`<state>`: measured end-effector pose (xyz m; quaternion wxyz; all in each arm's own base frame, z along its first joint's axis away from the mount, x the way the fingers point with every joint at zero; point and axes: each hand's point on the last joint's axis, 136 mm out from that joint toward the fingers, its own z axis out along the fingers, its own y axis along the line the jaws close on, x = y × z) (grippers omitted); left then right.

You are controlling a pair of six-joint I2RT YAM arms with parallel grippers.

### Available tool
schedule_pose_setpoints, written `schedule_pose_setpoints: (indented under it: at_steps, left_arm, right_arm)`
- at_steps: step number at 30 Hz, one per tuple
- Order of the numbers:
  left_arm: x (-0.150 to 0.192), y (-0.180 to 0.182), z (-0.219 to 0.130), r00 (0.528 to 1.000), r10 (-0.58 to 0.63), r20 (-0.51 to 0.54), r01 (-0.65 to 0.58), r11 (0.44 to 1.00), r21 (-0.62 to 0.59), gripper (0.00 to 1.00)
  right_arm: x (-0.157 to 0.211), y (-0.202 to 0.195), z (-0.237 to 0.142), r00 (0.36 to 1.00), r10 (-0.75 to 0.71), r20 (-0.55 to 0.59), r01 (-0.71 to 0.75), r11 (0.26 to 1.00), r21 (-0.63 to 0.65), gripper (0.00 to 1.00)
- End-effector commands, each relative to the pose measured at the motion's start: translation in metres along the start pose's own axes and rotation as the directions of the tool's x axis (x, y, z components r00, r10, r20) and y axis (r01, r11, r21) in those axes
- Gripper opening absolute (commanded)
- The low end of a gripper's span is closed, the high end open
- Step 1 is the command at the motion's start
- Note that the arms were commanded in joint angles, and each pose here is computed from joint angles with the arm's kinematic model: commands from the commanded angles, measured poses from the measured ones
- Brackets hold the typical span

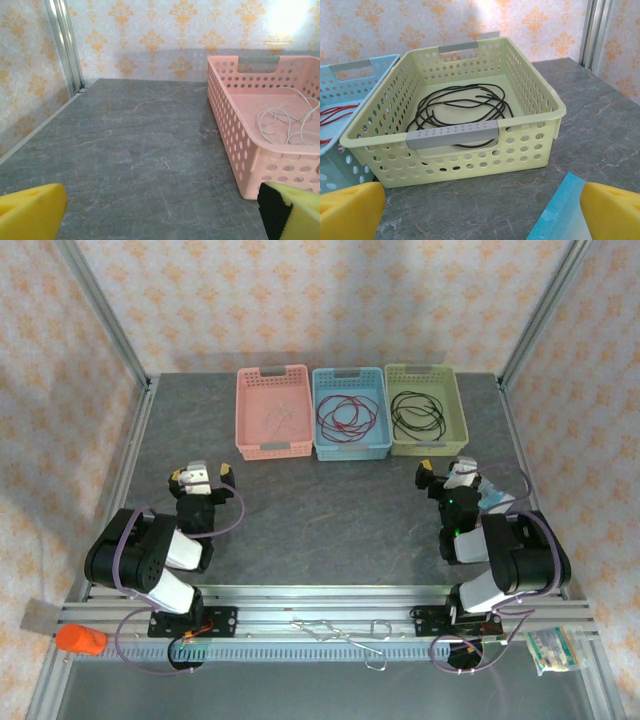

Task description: Untangle the cables

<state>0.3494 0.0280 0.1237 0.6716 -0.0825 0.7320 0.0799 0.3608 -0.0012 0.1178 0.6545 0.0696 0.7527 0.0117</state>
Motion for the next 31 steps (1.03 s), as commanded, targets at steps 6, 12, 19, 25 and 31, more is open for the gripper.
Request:
schedule_pose_setpoints:
  at_steps: [6, 12, 19, 25, 31]
  left_arm:
    - [-0.0121, 0.0111, 0.0217, 0.996, -0.086, 0.000, 0.086, 0.996, -0.027, 1.00]
    - [-0.0129, 0.0118, 0.0213, 0.996, -0.086, 0.007, 0.086, 0.996, -0.028, 1.00]
    - [-0.0122, 0.0064, 0.0218, 0.997, -0.072, 0.000, 0.072, 0.997, 0.000, 1.00]
    - [-0.0123, 0.0055, 0.0225, 0.997, -0.074, -0.002, 0.074, 0.997, 0.004, 1.00]
    - [-0.0117, 0.0063, 0.0221, 0.997, -0.074, -0.002, 0.074, 0.997, 0.003, 1.00]
  right_arm:
    - [-0.0092, -0.0088, 0.0142, 0.999, 0.049, 0.003, -0.049, 0.999, 0.022, 1.00]
    - [-0.0094, -0.0090, 0.0134, 0.999, 0.046, 0.005, -0.046, 0.999, 0.023, 1.00]
    - [-0.0094, -0.0090, 0.0135, 0.999, 0.047, 0.006, -0.047, 0.999, 0.022, 1.00]
    - [-0.0095, -0.0089, 0.0134, 0.999, 0.047, 0.006, -0.047, 0.999, 0.022, 1.00]
    - [-0.0098, -0.0089, 0.0138, 0.999, 0.046, 0.007, -0.046, 0.999, 0.022, 1.00]
